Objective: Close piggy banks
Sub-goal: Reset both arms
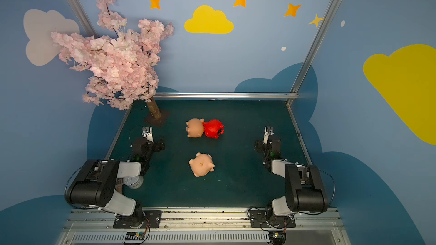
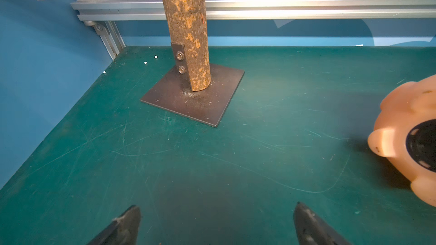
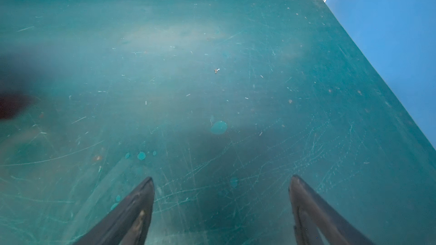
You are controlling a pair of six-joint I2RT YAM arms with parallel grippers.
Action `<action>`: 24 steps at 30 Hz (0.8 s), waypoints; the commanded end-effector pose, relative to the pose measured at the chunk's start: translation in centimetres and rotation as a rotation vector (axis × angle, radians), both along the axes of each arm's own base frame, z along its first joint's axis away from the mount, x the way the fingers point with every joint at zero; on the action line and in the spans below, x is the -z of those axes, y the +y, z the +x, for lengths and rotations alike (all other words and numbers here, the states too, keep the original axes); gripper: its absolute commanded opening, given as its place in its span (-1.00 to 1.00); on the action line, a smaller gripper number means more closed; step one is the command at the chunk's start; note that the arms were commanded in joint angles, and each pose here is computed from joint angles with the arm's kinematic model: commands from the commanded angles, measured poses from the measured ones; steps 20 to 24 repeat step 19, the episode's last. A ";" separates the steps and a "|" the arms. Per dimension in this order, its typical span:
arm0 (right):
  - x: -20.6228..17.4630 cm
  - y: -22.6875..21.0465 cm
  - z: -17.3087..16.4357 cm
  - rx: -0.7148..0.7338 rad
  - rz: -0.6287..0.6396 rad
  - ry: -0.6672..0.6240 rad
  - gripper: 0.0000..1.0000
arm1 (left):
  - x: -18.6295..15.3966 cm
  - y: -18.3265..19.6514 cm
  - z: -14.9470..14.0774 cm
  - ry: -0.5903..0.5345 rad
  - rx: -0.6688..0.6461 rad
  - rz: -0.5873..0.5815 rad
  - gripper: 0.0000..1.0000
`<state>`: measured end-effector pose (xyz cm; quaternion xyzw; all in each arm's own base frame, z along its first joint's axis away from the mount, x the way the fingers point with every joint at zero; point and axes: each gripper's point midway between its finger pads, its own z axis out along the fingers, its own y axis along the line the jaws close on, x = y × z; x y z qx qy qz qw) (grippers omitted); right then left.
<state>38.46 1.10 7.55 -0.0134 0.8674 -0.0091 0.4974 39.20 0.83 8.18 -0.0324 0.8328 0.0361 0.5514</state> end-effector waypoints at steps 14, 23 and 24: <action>-1.0 0.3 0.8 -0.011 -0.007 -0.032 0.77 | -0.2 -0.1 0.1 -0.014 0.012 0.003 0.99; -1.1 0.3 0.8 -0.012 -0.006 -0.033 0.77 | -0.1 0.0 0.2 -0.003 0.031 -0.026 0.99; -1.1 0.3 0.8 -0.012 -0.006 -0.033 0.77 | -0.1 0.0 0.2 -0.003 0.031 -0.026 0.99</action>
